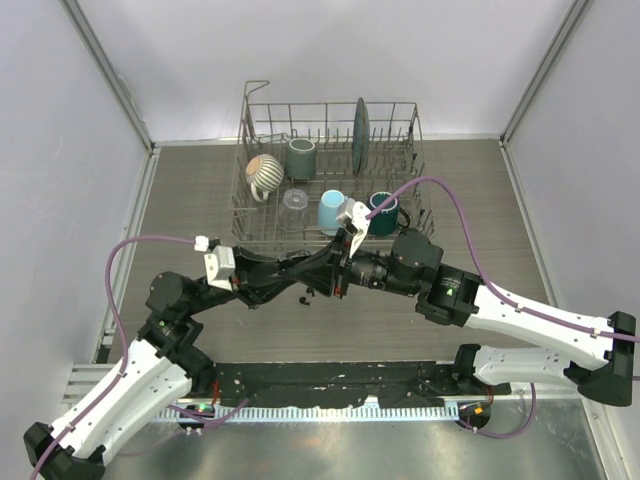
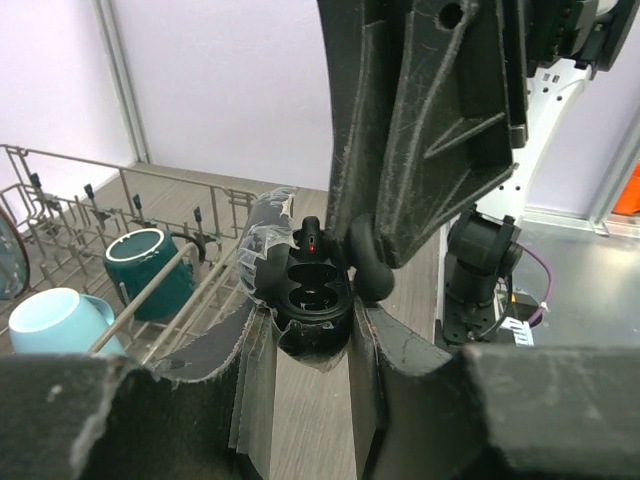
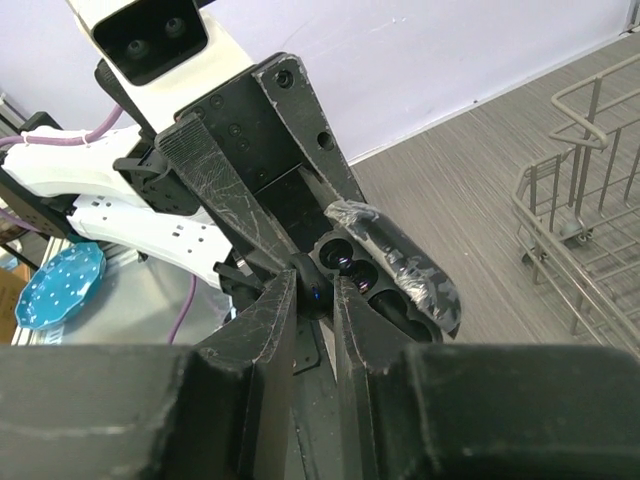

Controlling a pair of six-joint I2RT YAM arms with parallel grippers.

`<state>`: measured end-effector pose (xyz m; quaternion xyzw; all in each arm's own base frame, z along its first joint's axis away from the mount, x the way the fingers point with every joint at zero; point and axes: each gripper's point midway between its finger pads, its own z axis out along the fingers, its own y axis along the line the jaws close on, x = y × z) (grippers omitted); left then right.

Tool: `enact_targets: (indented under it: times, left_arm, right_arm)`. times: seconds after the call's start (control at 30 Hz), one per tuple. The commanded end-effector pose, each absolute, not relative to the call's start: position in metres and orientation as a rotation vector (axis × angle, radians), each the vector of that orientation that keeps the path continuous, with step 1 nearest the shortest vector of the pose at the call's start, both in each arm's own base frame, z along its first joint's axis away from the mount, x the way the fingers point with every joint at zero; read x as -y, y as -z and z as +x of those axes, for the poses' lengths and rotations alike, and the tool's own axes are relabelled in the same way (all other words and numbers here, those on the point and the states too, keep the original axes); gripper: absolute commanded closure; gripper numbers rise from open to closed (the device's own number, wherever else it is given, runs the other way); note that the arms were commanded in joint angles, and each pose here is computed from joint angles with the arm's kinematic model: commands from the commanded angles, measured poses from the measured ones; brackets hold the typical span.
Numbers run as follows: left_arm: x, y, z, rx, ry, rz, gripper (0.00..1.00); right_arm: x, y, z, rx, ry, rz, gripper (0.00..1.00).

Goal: Insert the wireless bluetooth earbuds into the charging case
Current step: Place the earbud in the charging case.

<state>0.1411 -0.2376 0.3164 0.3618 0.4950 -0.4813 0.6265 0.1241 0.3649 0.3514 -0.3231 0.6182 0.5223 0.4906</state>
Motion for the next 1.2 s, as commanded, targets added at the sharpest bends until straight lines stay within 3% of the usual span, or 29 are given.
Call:
enact_targets:
  times: [0.0, 1.17]
  left_arm:
    - [0.238, -0.343, 0.128, -1.038, 1.132, 0.861, 1.0]
    - [0.229, -0.358, 0.127, -0.974, 1.102, 0.804, 1.0]
  right_arm:
    - [-0.363, -0.39, 0.127, -1.389, -1.274, -0.734, 0.99]
    - [-0.358, -0.352, 0.161, -1.491, -1.072, -0.667, 0.99]
